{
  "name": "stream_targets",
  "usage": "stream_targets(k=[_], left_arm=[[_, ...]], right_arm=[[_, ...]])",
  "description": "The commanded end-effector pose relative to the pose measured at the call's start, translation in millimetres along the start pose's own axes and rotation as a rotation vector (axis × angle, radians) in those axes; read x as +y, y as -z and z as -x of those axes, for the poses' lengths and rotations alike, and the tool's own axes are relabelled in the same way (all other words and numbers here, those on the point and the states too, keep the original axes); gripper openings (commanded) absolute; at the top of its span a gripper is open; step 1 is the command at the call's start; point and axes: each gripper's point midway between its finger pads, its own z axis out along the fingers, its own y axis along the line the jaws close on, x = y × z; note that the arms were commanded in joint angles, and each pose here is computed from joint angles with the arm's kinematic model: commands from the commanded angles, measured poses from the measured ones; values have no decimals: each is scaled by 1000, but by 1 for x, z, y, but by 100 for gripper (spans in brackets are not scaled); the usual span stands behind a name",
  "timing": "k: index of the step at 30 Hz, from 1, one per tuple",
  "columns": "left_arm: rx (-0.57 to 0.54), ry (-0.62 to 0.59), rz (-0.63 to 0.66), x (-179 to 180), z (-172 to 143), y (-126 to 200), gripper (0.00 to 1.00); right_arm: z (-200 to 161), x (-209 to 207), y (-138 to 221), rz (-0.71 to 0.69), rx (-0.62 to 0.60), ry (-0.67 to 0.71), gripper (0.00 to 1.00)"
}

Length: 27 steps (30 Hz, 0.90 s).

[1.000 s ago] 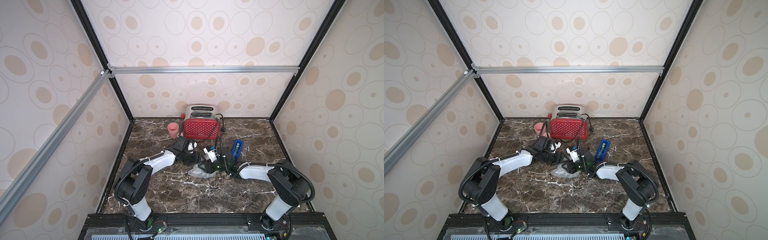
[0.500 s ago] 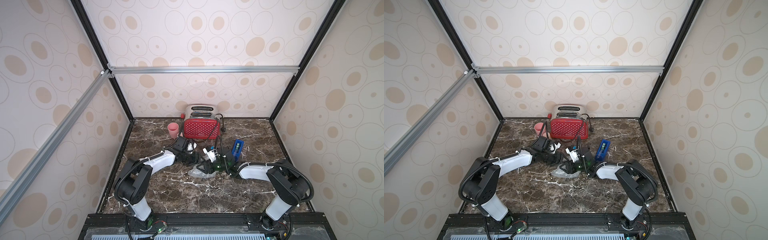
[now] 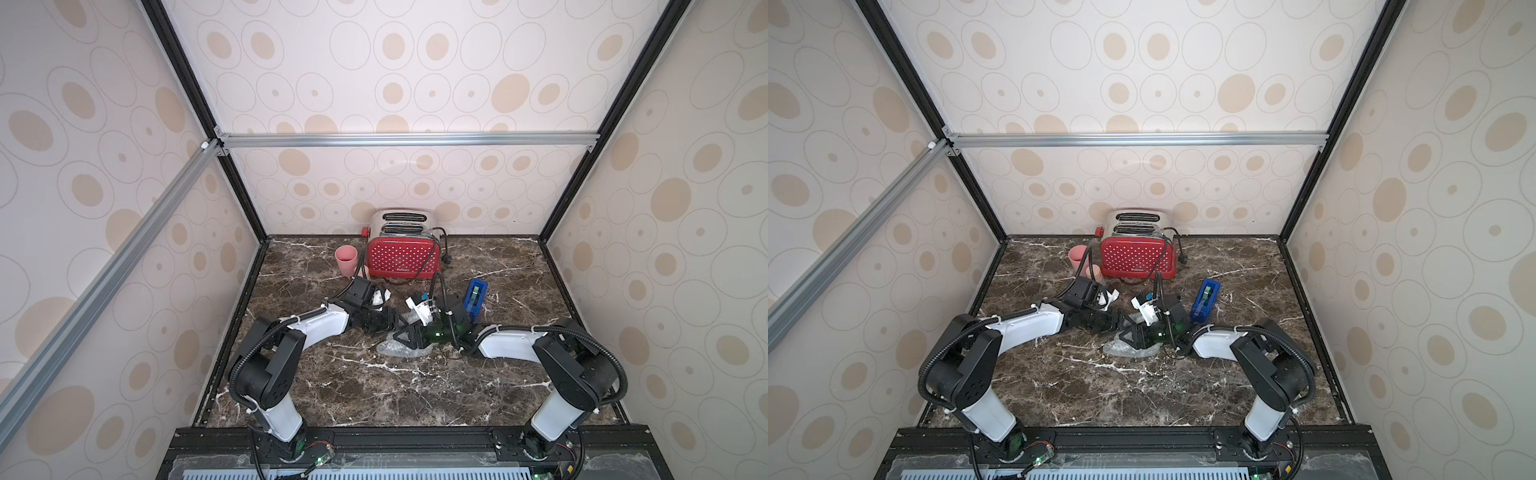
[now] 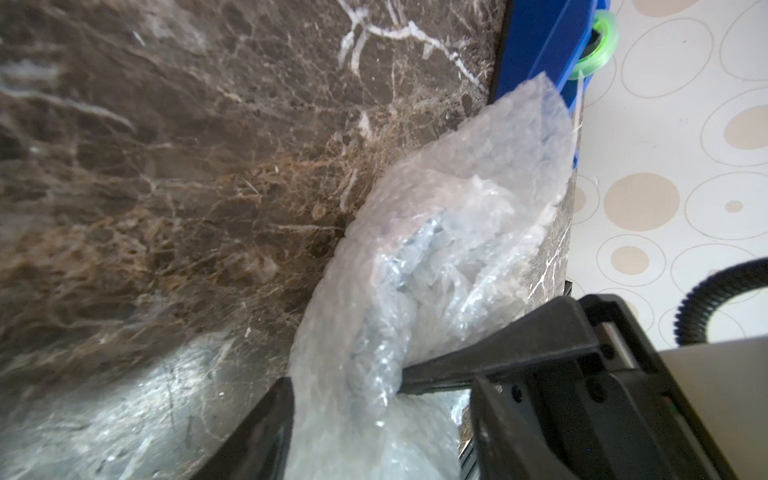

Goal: Wrap bowls in bubble wrap
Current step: Wrap the bowl in bubble wrap.

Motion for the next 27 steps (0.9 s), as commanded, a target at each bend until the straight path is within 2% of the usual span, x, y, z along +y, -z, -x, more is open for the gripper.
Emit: stream_targets(k=[1,6,10,15,20,27], left_arm=[[83,8,-11,0,-25,-3,64],[78,-25,-41,-14,-28,3,74],[71,-10,-61,-18,-32,8,74],[109,24,-51,-11,-44,3,67],[142,5,-33,-11,-51,-3,67],[152,3,-8,-7,-52,-4,54]], right_arm=[[17,-4,3,-13,-61,-1,58],[19,-5,4,-14,-69,-2,58],[20,-4,5,-13,-69,-4,58],[22,-4,5,-9,-74,-2,58],[23,-2,5,-5,-75,0,58],[25,-2,7,-9,-77,5,58]])
